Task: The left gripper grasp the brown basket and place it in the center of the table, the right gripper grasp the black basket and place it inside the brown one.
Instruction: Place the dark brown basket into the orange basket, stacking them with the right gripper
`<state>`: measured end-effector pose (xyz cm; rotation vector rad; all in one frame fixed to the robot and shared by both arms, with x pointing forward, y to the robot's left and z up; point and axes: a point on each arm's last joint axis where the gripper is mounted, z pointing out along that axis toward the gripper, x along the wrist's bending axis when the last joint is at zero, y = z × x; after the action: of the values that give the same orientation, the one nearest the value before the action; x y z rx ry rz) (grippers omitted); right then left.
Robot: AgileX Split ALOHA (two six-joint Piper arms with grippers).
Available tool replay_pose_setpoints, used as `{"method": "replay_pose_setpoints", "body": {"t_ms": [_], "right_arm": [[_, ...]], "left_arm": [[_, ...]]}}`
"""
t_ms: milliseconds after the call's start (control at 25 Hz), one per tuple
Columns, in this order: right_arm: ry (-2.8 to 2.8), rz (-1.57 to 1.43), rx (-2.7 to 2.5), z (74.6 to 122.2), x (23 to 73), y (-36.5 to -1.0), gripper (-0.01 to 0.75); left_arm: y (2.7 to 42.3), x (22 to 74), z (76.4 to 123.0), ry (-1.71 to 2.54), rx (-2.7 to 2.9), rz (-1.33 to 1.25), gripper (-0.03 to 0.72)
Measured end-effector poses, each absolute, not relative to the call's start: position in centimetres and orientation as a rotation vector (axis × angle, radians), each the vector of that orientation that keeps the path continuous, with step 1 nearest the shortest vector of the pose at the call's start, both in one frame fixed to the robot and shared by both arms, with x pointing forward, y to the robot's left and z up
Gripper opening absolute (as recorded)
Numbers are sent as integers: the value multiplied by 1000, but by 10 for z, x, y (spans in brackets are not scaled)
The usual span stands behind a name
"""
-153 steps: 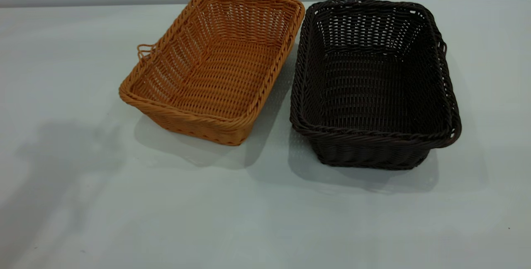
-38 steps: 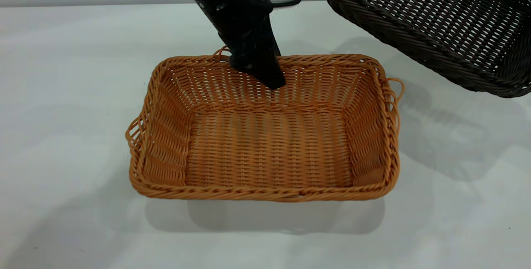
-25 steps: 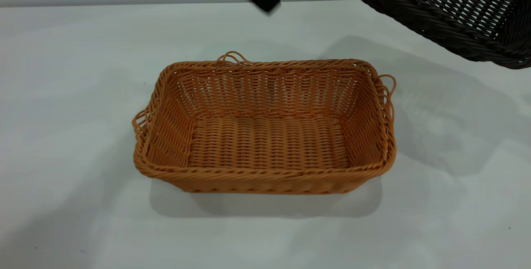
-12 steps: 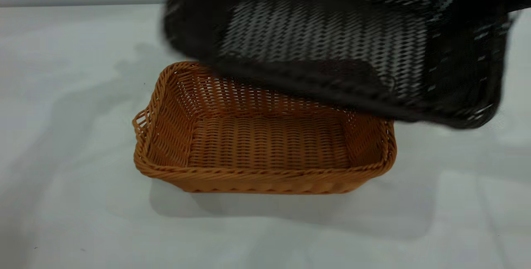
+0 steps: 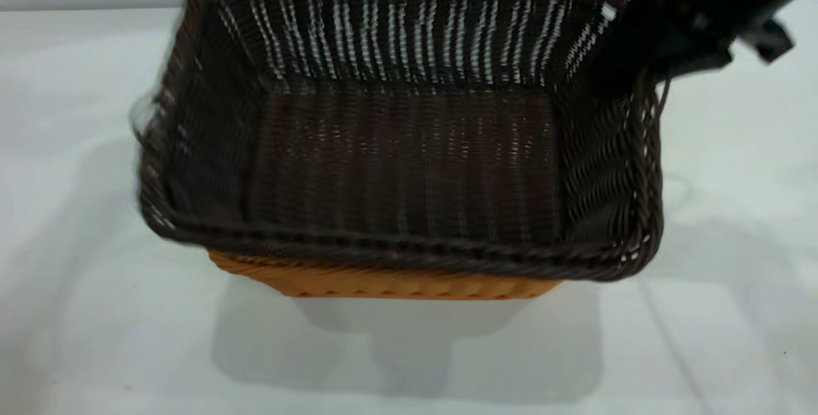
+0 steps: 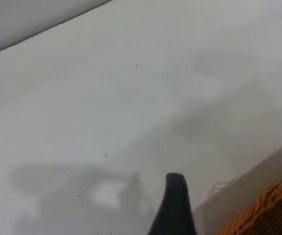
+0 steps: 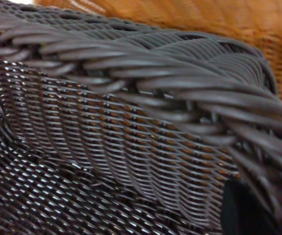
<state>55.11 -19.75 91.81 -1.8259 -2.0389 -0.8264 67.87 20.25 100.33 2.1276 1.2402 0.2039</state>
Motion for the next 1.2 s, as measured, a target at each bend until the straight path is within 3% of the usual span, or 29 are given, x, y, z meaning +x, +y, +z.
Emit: {"method": "replay_pose_setpoints", "body": {"t_ms": [680,800,1040,1200], "right_arm": [[-2031,-759,-1845,883,579,-194,107],[-2039,-764,-1842,883,579,-195,200],[-2041,-781,-1844,884,580,-195,514],[-2129,-860,-1795,900,583,-200,624]], "left_arm": [[202,678,1003,1241,2129,199,563],[202,678,1003,1241,2129,199,563],[202,678,1003,1239,2130,199,563],[204,674,1021,1206,2130,253,563]]}}
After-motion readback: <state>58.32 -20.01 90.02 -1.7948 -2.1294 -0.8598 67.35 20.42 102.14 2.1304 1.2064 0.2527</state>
